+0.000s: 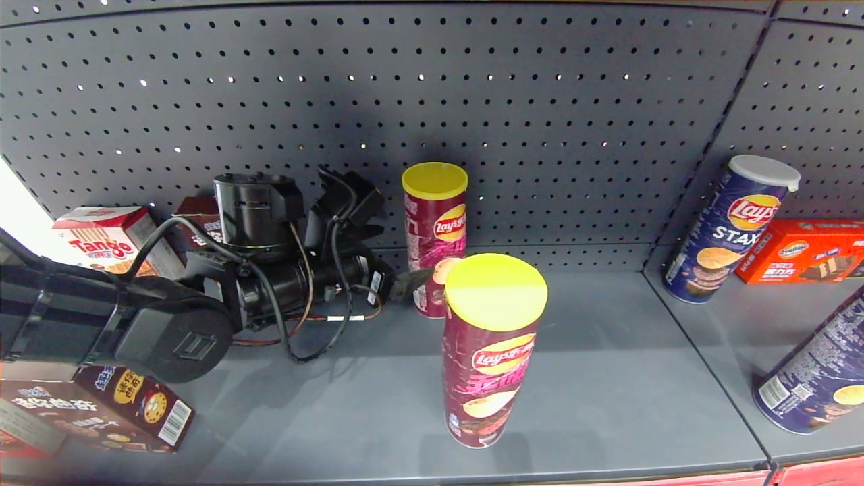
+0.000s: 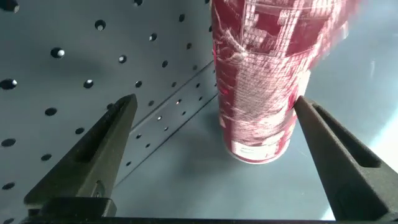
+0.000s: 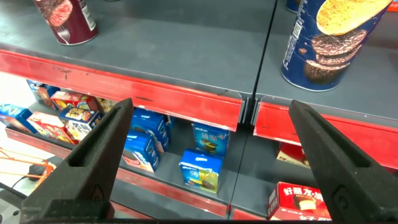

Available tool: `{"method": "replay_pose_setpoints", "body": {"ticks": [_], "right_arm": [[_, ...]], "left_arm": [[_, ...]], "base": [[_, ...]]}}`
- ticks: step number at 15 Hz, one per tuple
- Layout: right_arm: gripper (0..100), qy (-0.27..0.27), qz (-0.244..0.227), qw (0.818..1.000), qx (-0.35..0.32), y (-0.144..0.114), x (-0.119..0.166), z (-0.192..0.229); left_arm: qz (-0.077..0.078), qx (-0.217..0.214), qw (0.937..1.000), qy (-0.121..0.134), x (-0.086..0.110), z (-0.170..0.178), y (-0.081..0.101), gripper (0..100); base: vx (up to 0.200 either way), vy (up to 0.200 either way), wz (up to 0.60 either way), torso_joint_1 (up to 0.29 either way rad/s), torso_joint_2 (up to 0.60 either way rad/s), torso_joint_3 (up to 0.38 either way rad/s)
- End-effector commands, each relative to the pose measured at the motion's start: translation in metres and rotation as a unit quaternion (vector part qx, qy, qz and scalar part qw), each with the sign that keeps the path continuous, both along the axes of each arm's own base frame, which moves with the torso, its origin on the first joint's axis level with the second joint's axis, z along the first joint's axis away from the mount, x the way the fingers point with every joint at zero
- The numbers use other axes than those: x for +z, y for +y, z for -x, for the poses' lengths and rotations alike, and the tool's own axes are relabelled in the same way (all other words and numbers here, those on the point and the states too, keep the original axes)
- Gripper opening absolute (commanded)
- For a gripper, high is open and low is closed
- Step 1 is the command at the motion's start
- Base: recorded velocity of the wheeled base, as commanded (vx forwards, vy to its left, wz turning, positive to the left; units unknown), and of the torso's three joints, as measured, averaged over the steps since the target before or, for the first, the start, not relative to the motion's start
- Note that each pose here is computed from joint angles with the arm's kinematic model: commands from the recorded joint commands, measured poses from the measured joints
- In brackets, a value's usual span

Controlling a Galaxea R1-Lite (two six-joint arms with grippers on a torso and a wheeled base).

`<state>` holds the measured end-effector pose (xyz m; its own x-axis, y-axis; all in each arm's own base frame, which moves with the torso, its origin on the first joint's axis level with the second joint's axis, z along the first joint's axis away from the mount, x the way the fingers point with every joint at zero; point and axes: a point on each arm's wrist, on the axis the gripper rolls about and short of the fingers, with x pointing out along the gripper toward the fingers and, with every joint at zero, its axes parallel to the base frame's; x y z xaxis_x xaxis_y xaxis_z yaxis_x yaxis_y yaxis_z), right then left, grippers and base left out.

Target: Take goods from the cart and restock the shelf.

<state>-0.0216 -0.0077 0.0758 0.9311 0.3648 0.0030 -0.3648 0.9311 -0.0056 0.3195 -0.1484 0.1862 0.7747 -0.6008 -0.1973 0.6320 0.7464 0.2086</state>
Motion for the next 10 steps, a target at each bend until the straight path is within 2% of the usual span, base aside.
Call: {"method": "replay_pose_setpoints", "body": {"ticks": [1, 10], "right_arm": [[100, 0.001, 0.001, 1.0, 0.0, 0.0, -0.0001, -0.0002], [100, 0.001, 0.001, 1.0, 0.0, 0.0, -0.0001, -0.0002]], "left_arm": [[-0.001, 0.008, 1.0, 0.0, 0.0003, 0.0005, 0.0005, 100], [-0.01, 0.044, 0.999, 0.001, -0.0036, 0.0004, 0.005, 100]], "base": [[0.0, 0.0, 0.0, 0.0, 0.0, 0.0], [0.0, 0.0, 0.0, 0.0, 0.0, 0.0]]}}
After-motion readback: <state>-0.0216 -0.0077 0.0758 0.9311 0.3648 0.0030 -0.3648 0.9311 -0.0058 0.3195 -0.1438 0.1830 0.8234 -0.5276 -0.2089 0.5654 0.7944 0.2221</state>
